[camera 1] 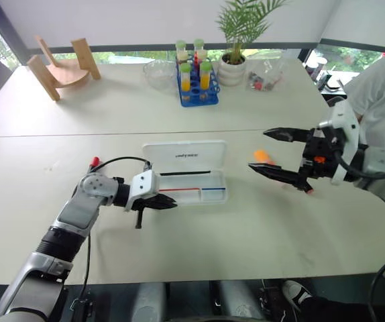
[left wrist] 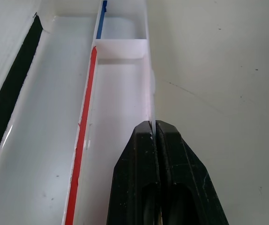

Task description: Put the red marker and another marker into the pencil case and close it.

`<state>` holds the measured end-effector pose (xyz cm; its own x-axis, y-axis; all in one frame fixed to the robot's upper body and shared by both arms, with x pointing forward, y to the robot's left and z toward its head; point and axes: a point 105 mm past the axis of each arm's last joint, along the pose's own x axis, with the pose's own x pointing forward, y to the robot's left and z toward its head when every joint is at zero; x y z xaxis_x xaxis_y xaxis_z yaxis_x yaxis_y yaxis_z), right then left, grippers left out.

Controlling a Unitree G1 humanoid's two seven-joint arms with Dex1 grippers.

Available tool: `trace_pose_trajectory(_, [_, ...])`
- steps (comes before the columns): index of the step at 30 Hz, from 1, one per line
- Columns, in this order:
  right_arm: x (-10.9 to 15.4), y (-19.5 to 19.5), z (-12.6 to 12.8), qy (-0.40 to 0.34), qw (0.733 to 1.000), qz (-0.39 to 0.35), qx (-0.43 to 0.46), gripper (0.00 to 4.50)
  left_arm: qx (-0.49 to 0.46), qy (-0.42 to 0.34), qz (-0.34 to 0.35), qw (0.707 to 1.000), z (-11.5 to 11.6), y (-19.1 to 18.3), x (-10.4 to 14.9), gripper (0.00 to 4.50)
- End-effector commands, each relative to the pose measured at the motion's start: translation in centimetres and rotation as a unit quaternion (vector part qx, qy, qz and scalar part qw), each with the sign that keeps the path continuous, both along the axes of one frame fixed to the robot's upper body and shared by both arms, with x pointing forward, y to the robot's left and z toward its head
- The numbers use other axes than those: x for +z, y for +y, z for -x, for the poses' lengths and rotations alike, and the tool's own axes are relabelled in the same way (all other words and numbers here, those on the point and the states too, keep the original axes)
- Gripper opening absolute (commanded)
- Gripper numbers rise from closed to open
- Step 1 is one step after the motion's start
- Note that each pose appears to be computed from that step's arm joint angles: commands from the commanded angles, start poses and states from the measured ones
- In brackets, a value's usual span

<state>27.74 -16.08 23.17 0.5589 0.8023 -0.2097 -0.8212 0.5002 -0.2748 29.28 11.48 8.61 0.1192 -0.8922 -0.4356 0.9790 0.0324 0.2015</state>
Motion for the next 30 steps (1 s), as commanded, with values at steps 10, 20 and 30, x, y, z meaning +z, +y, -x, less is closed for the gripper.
trace_pose_trajectory(10, [1.2, 0.3, 0.3, -0.023, 1.000, 0.005, 0.011, 4.50, 0.019, -0.036, 0.013, 0.999, -0.4, 0.6, 0.9, 1.82])
trace_pose_trajectory(20, [1.0, 0.9, -0.1, -0.023, 0.999, -0.001, 0.023, 4.50, 0.063, -0.194, 0.098, 0.974, 0.0, 1.4, 8.4, 4.48])
trace_pose_trajectory(30, [0.7, 1.3, -1.0, -0.020, 0.999, -0.002, 0.044, 4.50, 0.541, -0.125, 0.167, 0.815, -0.7, 16.6, 10.9, 4.48])
